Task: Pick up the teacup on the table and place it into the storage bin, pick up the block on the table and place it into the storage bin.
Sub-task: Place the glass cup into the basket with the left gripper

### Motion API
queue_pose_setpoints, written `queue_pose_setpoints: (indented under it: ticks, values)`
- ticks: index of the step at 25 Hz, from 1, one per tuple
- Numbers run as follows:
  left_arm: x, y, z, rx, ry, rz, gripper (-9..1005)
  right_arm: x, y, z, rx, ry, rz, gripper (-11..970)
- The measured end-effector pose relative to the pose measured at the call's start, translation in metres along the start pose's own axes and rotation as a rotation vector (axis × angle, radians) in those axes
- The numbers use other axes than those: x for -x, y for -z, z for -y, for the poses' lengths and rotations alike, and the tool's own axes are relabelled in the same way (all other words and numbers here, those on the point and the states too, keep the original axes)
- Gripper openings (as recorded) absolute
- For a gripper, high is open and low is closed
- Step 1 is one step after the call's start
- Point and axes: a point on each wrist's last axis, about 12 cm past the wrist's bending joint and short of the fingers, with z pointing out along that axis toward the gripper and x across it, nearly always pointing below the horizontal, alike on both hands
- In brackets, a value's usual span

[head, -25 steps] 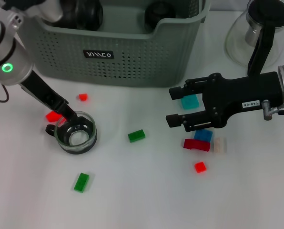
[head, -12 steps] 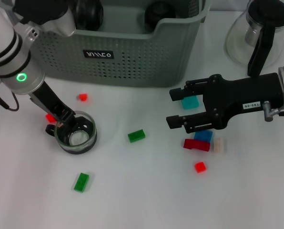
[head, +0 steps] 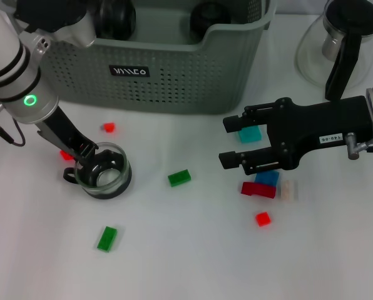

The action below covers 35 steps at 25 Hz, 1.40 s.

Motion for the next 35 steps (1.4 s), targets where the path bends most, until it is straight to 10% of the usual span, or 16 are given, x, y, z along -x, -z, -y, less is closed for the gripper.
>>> queue_pose_setpoints:
  ticks: [2, 11, 20, 25, 30, 35]
  values:
    - [0.000, -0.001, 0.000, -0.003, 0.001, -0.006, 70, 0.000, 0.000, 0.000, 0.000, 0.003, -0.001, 761]
    - [-0.007, 0.005, -0.005, -0.060, 0.016, -0.001, 47, -0.001, 0.000, -0.001, 0.004, 0.006, -0.002, 760]
    - [-0.056, 0.059, -0.058, -0.917, -0.019, 0.575, 44, -0.003, 0.001, -0.002, 0.008, 0.003, -0.001, 761]
    - [-0.059, 0.059, -0.058, -1.149, 0.060, 0.873, 43, -0.005, 0.001, -0.002, 0.005, 0.006, 0.003, 761]
    - [-0.027, 0.097, -0.069, -1.099, 0.121, 1.026, 43, -0.006, 0.000, -0.003, 0.011, 0.008, 0.004, 761]
    - [0.025, 0.119, -0.068, -0.816, 0.171, 0.884, 50, -0.008, -0.001, -0.004, 0.017, -0.003, 0.002, 760]
